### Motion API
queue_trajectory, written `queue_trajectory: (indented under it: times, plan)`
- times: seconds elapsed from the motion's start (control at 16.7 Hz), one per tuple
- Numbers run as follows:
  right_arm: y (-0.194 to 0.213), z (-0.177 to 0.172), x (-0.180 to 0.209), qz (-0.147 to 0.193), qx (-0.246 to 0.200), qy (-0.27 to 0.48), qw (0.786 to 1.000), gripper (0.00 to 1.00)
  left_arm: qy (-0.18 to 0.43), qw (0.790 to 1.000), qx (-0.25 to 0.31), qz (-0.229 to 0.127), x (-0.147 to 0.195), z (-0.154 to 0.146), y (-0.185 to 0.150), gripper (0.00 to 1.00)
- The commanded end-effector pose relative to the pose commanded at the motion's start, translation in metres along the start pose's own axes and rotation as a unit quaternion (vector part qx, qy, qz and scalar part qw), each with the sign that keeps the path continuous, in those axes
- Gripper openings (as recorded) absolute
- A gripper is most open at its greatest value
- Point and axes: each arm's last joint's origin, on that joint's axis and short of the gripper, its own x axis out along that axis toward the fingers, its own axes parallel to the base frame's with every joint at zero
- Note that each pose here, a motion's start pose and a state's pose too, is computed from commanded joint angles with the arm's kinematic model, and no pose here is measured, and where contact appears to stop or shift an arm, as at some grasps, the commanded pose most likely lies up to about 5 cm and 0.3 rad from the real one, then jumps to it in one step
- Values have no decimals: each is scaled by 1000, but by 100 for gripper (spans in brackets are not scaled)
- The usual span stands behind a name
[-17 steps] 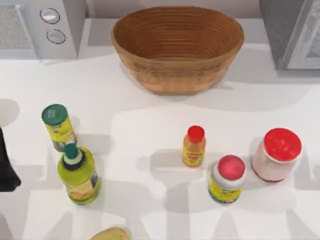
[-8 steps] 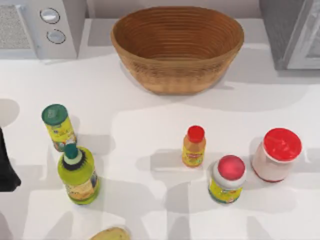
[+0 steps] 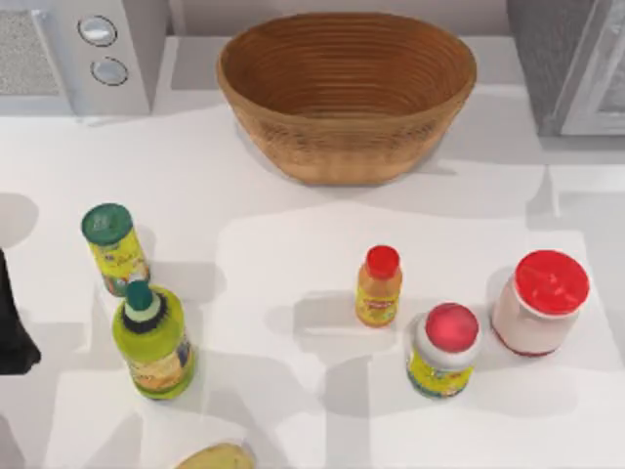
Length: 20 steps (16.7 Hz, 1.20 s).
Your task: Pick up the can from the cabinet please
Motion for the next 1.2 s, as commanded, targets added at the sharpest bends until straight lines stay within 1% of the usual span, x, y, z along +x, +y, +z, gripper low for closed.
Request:
queue_trajectory:
  times: [0.18,0.3,0.54,0.72,1.08,1.2]
  plan:
    - [9,51,30,0,0,-3,1000,100,0,1000,0,0,0,0,0,100]
    - [16,77,50,1,0,-6,1000,100,0,1000,0,0,0,0,0,100]
    - [27,111,81,2,1,-11,1000,100,0,1000,0,0,0,0,0,100]
    - [32,121,92,2,1,-13,1000,100,0,1000,0,0,0,0,0,100]
    - [31,122,93,1,1,-16,1000,100,0,1000,0,0,0,0,0,100]
    - [33,122,105,0,2,-21,1000,100,0,1000,0,0,0,0,0,100]
